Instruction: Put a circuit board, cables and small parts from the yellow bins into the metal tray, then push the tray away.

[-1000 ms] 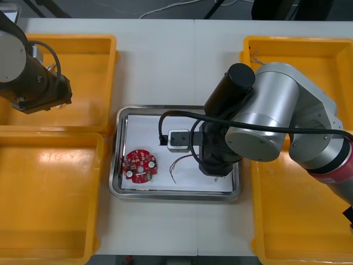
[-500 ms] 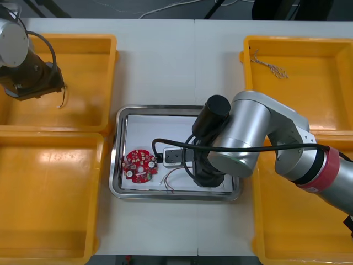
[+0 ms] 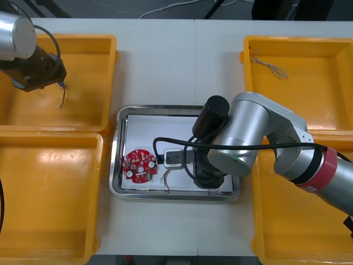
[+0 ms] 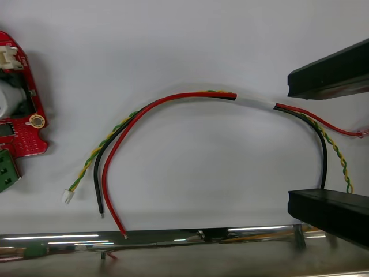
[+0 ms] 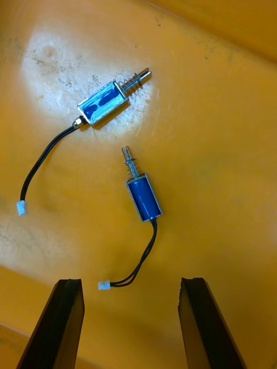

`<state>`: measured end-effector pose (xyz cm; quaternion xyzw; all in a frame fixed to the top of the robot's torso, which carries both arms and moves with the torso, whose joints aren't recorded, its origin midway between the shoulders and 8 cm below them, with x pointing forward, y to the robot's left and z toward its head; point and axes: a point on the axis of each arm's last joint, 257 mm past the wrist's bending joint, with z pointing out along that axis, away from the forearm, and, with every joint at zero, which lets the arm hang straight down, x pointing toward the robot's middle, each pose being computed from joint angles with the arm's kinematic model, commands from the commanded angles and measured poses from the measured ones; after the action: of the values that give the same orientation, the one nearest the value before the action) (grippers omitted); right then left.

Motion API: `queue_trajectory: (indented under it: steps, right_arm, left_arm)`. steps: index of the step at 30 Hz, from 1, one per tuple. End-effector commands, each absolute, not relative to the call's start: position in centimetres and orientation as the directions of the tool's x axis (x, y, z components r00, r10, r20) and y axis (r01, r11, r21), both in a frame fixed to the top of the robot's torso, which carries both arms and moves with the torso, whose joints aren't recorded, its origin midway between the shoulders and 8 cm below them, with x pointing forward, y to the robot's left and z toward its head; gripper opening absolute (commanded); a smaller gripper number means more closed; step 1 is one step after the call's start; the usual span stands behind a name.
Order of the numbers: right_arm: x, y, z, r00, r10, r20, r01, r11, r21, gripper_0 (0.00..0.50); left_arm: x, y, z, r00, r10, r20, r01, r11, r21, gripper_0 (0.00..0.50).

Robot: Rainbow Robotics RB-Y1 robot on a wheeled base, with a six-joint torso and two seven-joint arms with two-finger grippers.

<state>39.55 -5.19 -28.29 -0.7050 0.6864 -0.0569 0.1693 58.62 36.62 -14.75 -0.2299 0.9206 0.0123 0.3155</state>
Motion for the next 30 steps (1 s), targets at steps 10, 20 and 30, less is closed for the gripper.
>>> queue_trajectory:
  steps: [10, 20, 30]
  right_arm:
    - [40.2, -2.7, -23.9, 0.119, -0.968, -0.221, -0.94, -0.039, -0.338, 0.5]
    - [38.8, -4.9, -18.1, 0.049, -0.973, -0.224, -0.97, 0.007, -0.243, 0.5]
    - [38.6, -5.5, -12.4, -0.175, -0.906, -0.385, -0.934, 0.276, -0.225, 0.5]
  left_arm:
    - [62.9, 36.0, -11.1, -0.643, -0.38, -0.665, -0.375, 0.913, -0.159, 0.477]
    - [64.2, 36.4, -12.1, -0.634, -0.394, -0.665, -0.38, 0.908, -0.176, 0.47]
    - [65.4, 35.8, -13.2, -0.633, -0.406, -0.659, -0.375, 0.906, -0.197, 0.47]
